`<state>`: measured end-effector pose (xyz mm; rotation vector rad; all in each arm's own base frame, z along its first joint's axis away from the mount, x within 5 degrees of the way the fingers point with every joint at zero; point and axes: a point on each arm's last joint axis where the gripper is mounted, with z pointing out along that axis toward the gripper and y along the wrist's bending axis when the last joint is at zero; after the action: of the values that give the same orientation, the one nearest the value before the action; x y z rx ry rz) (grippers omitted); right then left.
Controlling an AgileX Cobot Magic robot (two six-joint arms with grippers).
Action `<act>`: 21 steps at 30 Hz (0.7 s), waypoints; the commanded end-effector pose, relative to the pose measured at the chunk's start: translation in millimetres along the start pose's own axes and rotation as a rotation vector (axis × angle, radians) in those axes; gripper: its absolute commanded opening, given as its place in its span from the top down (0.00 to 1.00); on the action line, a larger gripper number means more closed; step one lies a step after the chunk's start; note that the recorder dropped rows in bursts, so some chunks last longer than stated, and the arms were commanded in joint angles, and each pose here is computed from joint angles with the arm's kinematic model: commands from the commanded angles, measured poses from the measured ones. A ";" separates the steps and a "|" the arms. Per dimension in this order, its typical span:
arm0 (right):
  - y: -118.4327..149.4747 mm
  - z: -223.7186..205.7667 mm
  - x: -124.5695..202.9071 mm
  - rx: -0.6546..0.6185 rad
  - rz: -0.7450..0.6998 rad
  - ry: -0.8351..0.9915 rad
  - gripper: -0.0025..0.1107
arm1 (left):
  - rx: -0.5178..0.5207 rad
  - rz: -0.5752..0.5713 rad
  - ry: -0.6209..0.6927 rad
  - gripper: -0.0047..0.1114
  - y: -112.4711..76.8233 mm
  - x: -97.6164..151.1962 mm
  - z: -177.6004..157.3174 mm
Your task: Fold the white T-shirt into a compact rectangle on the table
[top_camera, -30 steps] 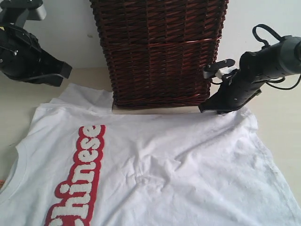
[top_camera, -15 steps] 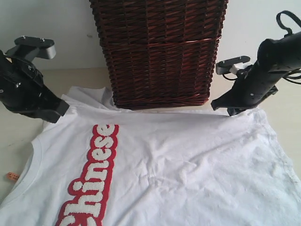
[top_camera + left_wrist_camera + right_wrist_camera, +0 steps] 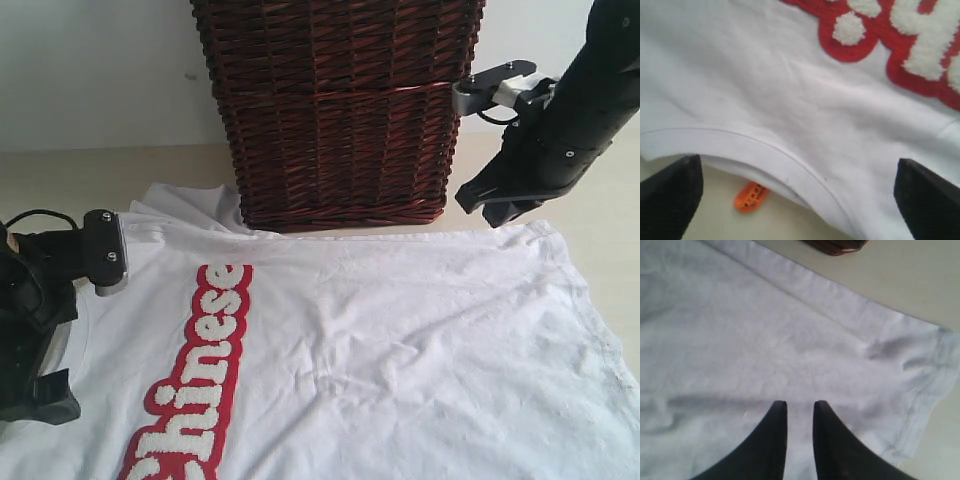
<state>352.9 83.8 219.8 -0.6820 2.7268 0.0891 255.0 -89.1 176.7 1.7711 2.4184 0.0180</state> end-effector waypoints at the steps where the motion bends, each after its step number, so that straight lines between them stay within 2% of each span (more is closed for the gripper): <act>1: 1.0 1.3 0.8 0.004 -0.004 -0.039 0.79 | -0.042 0.005 -0.041 0.06 1.9 -3.5 4.0; 3: 0.7 1.2 0.0 0.007 -0.004 -0.048 0.79 | 0.026 -0.043 -0.076 0.06 -5.5 -5.3 12.3; 4: 0.6 1.2 -0.2 0.007 -0.004 -0.050 0.79 | 0.005 0.060 -0.076 0.06 -3.5 -5.6 13.8; 5: 0.5 1.2 -0.5 0.009 -0.004 -0.053 0.79 | -0.061 0.260 -0.082 0.06 1.9 -6.8 14.3; 6: 0.6 1.2 -0.7 0.008 -0.003 -0.056 0.79 | -0.105 0.365 -0.078 0.06 5.8 -6.9 14.0; 7: 0.8 1.2 -0.8 0.005 0.001 -0.057 0.79 | -0.180 0.543 -0.060 0.06 11.7 -7.9 13.2; 8: 0.8 1.2 -1.0 0.006 0.001 -0.059 0.79 | -0.205 0.593 -0.055 0.06 13.7 -8.4 12.8; 12: 0.8 1.1 -1.8 0.005 0.004 -0.067 0.79 | -0.200 0.573 -0.077 0.06 12.5 -10.5 12.8; 13: 0.8 1.1 -1.8 0.005 0.004 -0.067 0.79 | -0.196 0.520 -0.110 0.06 11.6 -12.9 12.5; 14: 0.7 1.1 -2.1 0.007 0.001 -0.071 0.79 | -0.195 0.514 -0.115 0.06 11.8 -12.7 12.5; 16: 0.7 1.1 -2.1 0.007 0.001 -0.071 0.79 | -0.219 0.453 -0.117 0.06 18.9 -7.2 11.5; 17: 0.7 1.1 -2.1 0.007 0.001 -0.071 0.79 | -0.227 0.376 -0.117 0.06 26.1 -0.5 9.5; 21: 0.6 1.1 -1.6 0.008 -0.020 -0.066 0.79 | -0.133 0.337 -0.049 0.06 41.2 18.2 4.8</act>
<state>355.2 85.0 216.5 -0.6687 2.6756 0.0976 284.4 -72.6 170.9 2.0601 1.9116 0.2104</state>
